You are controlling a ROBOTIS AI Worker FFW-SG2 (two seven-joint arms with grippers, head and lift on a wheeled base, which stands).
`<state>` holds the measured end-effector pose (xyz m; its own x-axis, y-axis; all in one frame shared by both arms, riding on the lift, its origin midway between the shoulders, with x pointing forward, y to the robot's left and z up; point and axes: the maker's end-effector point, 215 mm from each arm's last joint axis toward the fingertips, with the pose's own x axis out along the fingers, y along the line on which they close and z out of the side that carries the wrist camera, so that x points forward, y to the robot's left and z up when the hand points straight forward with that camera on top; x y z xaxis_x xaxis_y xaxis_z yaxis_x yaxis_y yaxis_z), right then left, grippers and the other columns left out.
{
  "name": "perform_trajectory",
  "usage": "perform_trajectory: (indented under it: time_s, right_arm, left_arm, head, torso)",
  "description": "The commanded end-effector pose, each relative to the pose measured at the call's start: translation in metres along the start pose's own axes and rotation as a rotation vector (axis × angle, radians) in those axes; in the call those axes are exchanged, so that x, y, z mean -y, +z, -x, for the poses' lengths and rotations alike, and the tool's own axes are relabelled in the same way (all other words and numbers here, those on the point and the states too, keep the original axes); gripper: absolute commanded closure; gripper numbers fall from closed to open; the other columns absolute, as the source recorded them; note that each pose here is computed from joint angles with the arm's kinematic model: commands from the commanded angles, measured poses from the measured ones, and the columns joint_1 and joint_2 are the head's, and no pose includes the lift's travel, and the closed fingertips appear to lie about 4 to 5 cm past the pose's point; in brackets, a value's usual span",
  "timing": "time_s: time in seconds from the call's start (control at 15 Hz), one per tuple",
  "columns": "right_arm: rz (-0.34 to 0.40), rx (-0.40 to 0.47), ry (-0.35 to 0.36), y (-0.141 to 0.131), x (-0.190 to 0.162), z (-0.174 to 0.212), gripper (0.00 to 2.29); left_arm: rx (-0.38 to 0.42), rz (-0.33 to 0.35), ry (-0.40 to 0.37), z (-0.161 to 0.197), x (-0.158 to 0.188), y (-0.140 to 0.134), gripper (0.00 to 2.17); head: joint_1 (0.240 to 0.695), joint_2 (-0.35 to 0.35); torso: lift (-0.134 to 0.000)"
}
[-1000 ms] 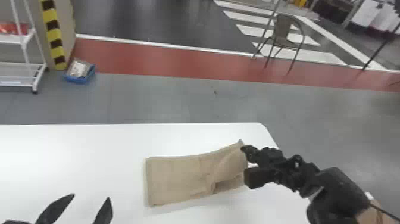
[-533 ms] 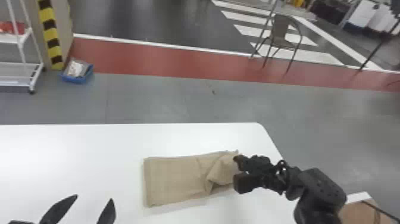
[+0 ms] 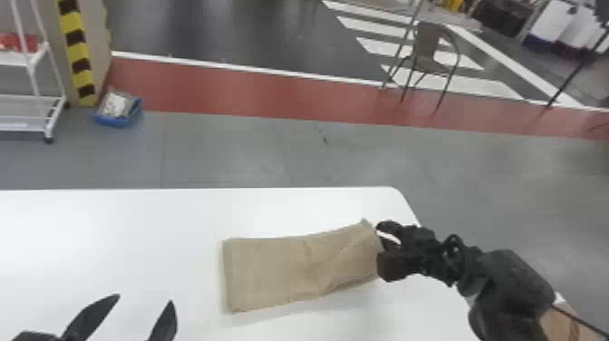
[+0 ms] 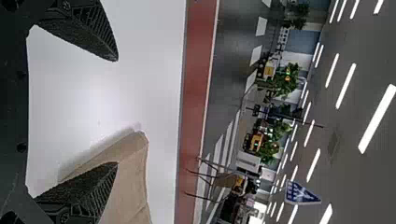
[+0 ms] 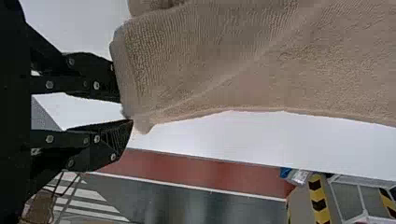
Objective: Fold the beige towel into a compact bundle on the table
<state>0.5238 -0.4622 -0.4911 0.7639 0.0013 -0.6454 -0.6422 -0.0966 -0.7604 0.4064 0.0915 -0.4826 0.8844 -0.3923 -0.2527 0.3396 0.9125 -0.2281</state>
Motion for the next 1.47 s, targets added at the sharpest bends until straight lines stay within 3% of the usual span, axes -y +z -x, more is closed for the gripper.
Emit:
perform_trajectory:
  time_s: [0.0,0.2,0.27,0.47,0.67,0.73,0.8,0.87,1.27,1.4]
  right_arm:
    - [-0.049,-0.051,-0.014,-0.029,0.006,0.003,0.08]
    - [-0.142,-0.109,-0.042,-0.054,0.014,0.008,0.08]
    - [-0.251,-0.147,-0.046,-0.066,0.015,0.01,0.09]
    - [-0.724,-0.209,0.047,-0.078,-0.014,0.044,0.15]
    - [-1.228,-0.259,0.182,-0.056,-0.063,0.08,0.15]
    - [-1.376,-0.267,0.233,-0.044,-0.077,0.089,0.16]
    - [-1.472,-0.275,0.272,-0.037,-0.09,0.094,0.16]
    - [-1.541,-0.283,0.299,-0.032,-0.098,0.097,0.17]
    - [-1.749,-0.278,0.324,-0.044,-0.1,0.067,0.18]
    - [-1.76,-0.281,0.299,-0.049,-0.097,0.054,0.18]
  left_arm:
    - [-0.004,-0.001,-0.002,-0.003,0.0,-0.002,0.09]
    - [-0.008,-0.001,-0.013,-0.007,0.005,-0.004,0.09]
    - [-0.011,-0.001,-0.013,-0.007,0.005,-0.005,0.09]
    - [-0.015,0.001,0.002,-0.006,-0.005,-0.007,0.09]
    - [-0.013,-0.004,-0.008,-0.013,-0.001,-0.005,0.09]
    - [-0.017,-0.004,-0.011,-0.015,0.0,-0.006,0.09]
    - [-0.019,-0.004,-0.012,-0.016,0.001,-0.007,0.09]
    - [-0.022,-0.004,-0.012,-0.016,0.0,-0.009,0.09]
    - [-0.025,-0.008,-0.011,-0.014,-0.003,-0.011,0.09]
    - [-0.027,-0.01,-0.012,-0.014,-0.003,-0.012,0.09]
  head:
    - [0.695,-0.35]
    - [0.695,-0.35]
    - [0.695,-0.35]
    - [0.695,-0.35]
    - [0.695,-0.35]
    - [0.695,-0.35]
    - [0.695,-0.35]
    - [0.695,-0.35]
    - [0.695,-0.35]
    - [0.695,-0.35]
  torso:
    - [0.0]
    - [0.0]
    - [0.0]
    - [0.0]
    - [0.0]
    - [0.0]
    - [0.0]
    - [0.0]
    - [0.0]
    - [0.0]
